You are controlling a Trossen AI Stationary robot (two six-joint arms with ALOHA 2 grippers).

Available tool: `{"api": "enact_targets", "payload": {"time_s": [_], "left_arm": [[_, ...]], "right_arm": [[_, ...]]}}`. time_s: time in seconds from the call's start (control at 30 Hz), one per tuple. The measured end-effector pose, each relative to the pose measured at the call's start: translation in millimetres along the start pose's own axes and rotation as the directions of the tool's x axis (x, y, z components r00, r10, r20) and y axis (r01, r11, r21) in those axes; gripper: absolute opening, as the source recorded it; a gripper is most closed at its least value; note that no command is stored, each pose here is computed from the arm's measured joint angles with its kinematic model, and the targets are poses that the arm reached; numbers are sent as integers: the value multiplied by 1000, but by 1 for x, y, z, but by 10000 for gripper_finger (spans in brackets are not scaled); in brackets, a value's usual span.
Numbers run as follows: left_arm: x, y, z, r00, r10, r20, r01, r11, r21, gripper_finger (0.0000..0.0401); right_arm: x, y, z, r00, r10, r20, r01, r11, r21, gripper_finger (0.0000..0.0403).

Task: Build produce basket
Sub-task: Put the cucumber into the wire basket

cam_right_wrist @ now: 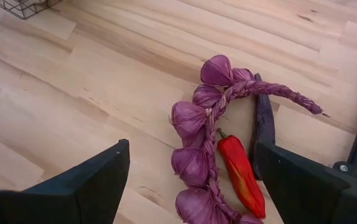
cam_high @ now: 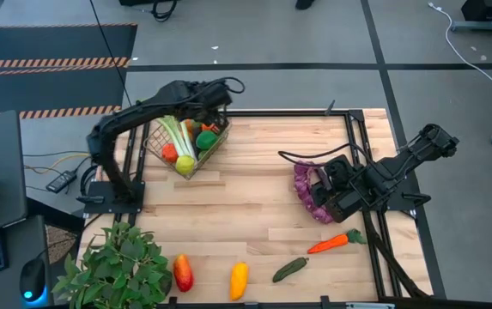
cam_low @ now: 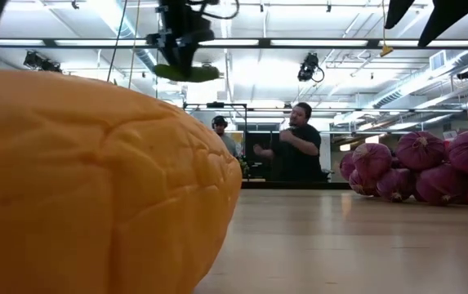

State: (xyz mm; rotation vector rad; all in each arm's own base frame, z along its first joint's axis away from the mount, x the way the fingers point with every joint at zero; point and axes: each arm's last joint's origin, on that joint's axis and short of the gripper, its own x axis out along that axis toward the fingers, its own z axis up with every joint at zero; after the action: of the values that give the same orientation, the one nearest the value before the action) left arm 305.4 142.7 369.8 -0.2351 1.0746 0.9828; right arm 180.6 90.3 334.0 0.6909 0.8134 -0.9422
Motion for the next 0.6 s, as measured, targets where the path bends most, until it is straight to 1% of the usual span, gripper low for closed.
{"api": "enact_targets", "payload": {"time_s": [0.1,0.17,0.23,0.33,0.43,0.53,0.6], "left_arm": [[0,11,-17,999,-19,43,21,998,-52,119],[9,14,-28,997,-54,57,59,995,-81,119],[21,16,-39,996,-82,36,85,992,-97,119],[34,18,-53,998,-62,-13,59,989,-138,121],[42,21,-61,998,-37,-45,27,978,-205,131],[46,25,-62,998,-17,-56,0,956,-295,145],[48,29,-62,998,-7,-65,-15,943,-333,158]], "right_arm": [[0,0,0,1000,1,2,-1,1000,1,348],[0,0,0,1000,3,14,-3,1000,1,348],[0,0,0,1000,4,17,-4,1000,-7,348],[0,1,0,1000,8,16,-8,999,-38,348],[0,2,0,1000,16,7,-16,998,-58,348],[0,3,0,999,32,4,-32,997,-63,348],[0,4,0,999,40,1,-40,997,-63,348]]}}
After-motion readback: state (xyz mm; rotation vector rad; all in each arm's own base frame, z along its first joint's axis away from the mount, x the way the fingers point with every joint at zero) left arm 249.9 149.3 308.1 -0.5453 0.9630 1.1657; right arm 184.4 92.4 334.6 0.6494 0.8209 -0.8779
